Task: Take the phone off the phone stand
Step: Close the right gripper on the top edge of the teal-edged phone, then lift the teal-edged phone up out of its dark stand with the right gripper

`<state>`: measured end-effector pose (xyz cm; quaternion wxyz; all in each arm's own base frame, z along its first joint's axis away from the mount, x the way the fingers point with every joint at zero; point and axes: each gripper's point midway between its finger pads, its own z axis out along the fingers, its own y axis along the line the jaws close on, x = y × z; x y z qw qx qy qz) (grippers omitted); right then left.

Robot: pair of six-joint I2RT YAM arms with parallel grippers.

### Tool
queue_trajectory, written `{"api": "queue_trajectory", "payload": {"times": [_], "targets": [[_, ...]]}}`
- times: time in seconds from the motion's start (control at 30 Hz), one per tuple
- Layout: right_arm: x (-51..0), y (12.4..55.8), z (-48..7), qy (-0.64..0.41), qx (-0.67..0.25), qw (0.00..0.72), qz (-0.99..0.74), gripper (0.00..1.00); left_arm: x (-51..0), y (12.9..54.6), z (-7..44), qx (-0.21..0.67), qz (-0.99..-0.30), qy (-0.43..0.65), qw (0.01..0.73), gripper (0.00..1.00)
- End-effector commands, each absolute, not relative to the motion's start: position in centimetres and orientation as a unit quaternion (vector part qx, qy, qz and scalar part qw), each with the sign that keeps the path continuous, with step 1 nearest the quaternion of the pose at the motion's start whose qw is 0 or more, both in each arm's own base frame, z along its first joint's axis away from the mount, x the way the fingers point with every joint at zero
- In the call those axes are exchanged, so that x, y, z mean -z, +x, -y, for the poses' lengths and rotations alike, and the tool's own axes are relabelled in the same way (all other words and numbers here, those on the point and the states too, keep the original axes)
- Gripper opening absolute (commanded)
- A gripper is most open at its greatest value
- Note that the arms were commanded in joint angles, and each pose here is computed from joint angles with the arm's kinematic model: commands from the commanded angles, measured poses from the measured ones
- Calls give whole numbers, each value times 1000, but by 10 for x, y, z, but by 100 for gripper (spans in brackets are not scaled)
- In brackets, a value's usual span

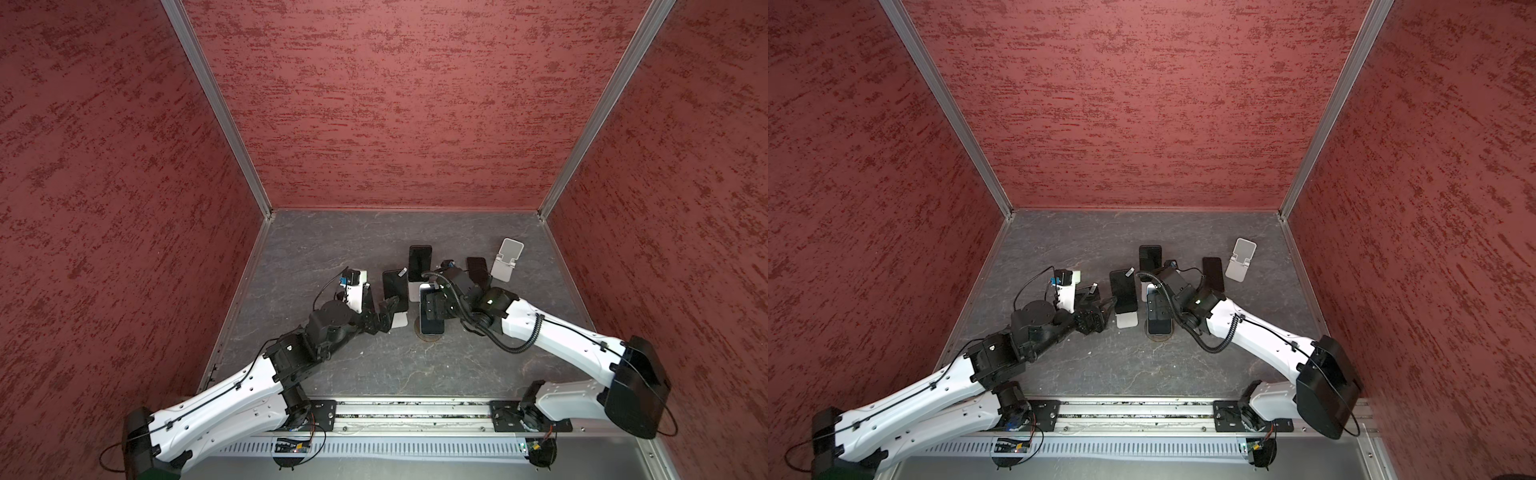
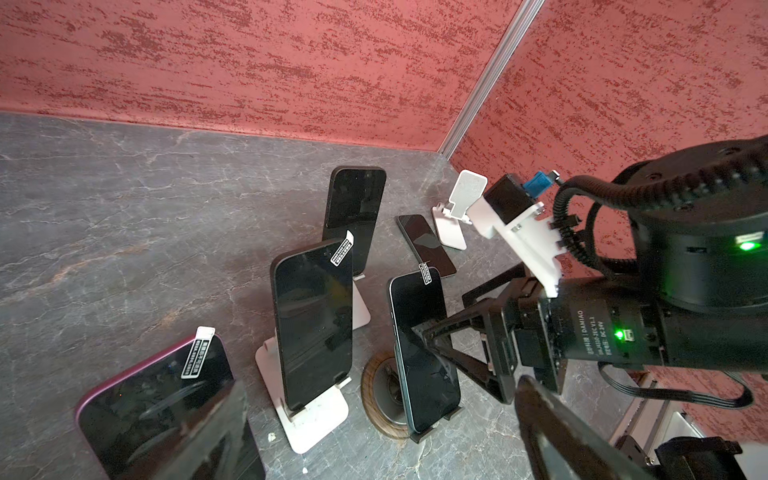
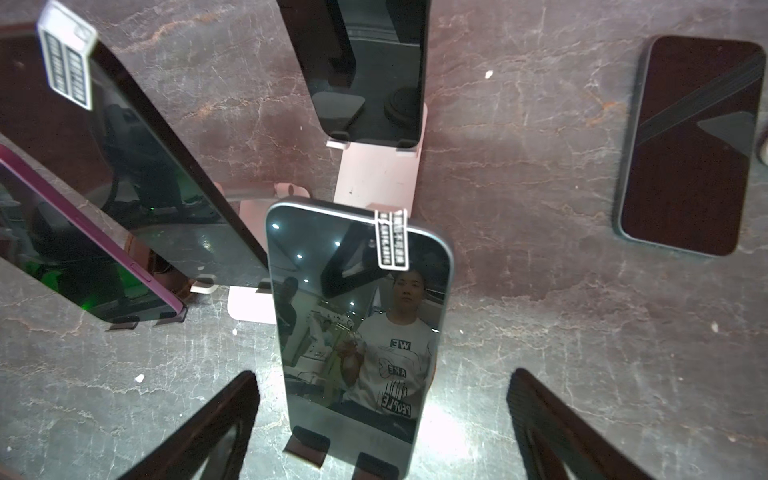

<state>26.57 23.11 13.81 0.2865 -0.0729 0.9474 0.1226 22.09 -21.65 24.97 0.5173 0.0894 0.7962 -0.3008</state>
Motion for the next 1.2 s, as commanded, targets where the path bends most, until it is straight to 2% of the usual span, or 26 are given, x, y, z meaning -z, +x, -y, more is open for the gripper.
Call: {"api": "queue_trajectory", "payload": {"times": [0.0,0.73,1.17], "targets": [[-155,275,-241,-50,-123,313,-940,96,-241,220,214,295,-803,91,510,99],[-139,292,-246,-6,-52,320,-946,98,-235,218,206,272,-804,105,517,99],[-131,294,-252,1,-49,310,-950,87,-231,219,205,264,-804,112,520,100]]}}
